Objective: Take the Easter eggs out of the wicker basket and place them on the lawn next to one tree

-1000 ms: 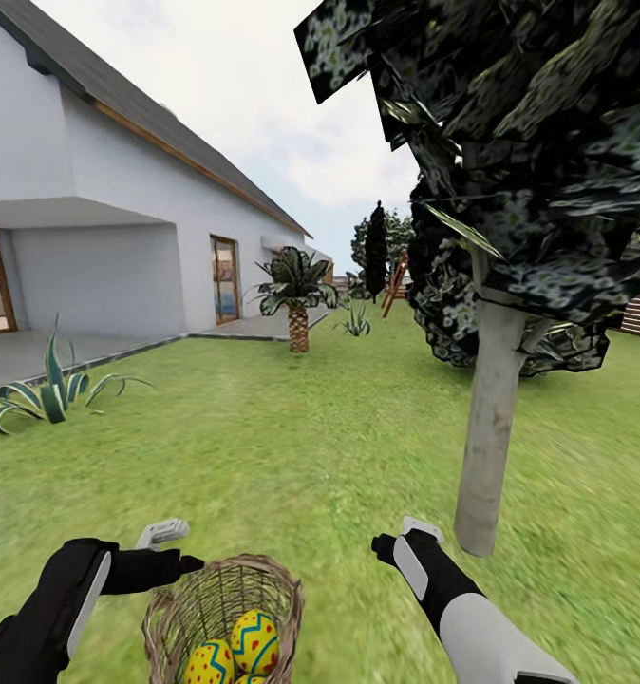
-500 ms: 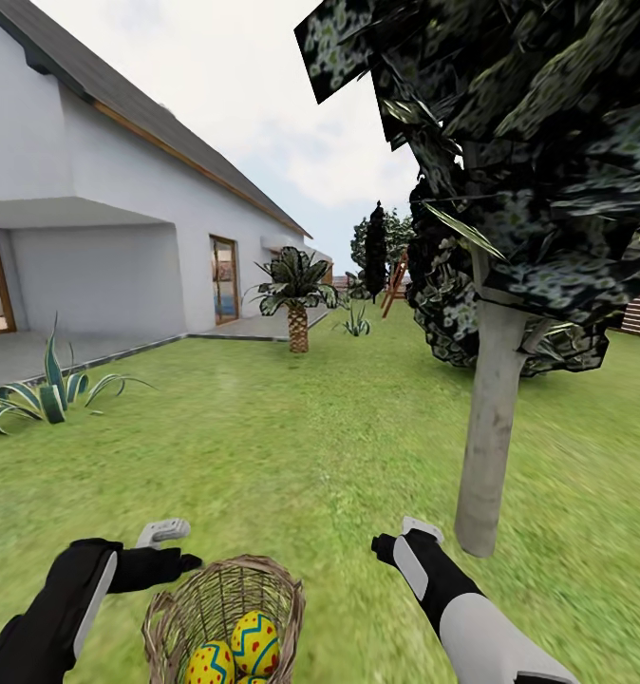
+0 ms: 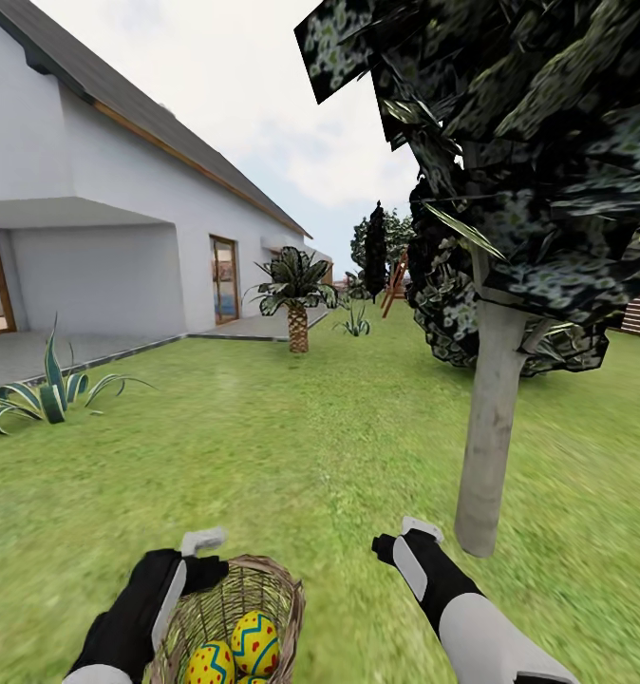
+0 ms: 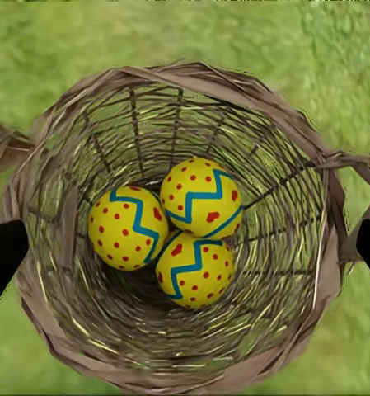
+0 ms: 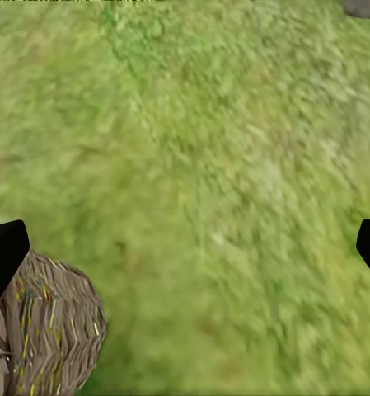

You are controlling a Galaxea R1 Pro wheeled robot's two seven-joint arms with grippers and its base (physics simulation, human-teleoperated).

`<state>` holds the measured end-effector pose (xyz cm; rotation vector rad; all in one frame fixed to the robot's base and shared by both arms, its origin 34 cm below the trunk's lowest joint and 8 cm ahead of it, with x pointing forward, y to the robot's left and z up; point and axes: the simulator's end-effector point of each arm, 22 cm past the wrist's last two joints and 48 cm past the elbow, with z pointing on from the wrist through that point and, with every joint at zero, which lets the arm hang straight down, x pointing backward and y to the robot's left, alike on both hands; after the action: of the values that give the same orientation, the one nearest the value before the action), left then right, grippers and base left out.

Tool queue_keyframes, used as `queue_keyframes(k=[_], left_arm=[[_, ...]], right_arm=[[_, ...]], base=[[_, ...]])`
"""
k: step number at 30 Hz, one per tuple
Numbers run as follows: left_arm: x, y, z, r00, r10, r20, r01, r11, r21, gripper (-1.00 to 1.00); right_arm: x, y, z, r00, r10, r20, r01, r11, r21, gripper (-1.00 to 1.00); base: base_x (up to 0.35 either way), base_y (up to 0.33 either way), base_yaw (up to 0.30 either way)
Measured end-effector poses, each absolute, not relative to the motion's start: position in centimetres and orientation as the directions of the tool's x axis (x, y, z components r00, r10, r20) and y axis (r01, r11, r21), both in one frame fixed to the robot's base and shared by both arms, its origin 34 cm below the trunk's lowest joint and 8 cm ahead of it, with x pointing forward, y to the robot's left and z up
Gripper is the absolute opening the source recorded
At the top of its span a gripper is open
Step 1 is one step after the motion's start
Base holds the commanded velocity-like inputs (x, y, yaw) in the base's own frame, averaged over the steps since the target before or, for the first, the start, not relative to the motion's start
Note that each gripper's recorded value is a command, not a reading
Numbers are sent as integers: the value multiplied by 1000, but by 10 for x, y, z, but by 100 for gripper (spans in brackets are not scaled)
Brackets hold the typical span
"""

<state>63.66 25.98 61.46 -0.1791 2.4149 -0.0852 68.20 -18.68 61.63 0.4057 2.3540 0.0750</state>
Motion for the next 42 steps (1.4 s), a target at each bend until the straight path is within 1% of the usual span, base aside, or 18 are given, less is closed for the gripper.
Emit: queue_keyframes(k=[5,14,26,34,42], left_arm=[[654,254,607,-729,-148,-668,-120,989,-89,100],[658,251,604,-722,-148,-676,-121,989,-88,100],[657,252,597,-731,-146,-667,-121,989,-84,100],[655,255,593,-740,-149,-656,-125,989,-83,100],[655,253,593,-741,-149,-655,-122,989,-87,100]], right_arm=[[681,-185,614,-682,320,-657,268,946,182,100],[662,-185,589,-705,323,-631,277,945,174,100],[616,-184,533,-766,342,-544,304,939,162,100],[610,-184,525,-773,345,-533,309,938,159,100],[609,-184,524,-774,341,-534,307,939,155,100]], base=[[0,0,0],[0,0,0],[0,0,0],[5,0,0],[130,0,0]])
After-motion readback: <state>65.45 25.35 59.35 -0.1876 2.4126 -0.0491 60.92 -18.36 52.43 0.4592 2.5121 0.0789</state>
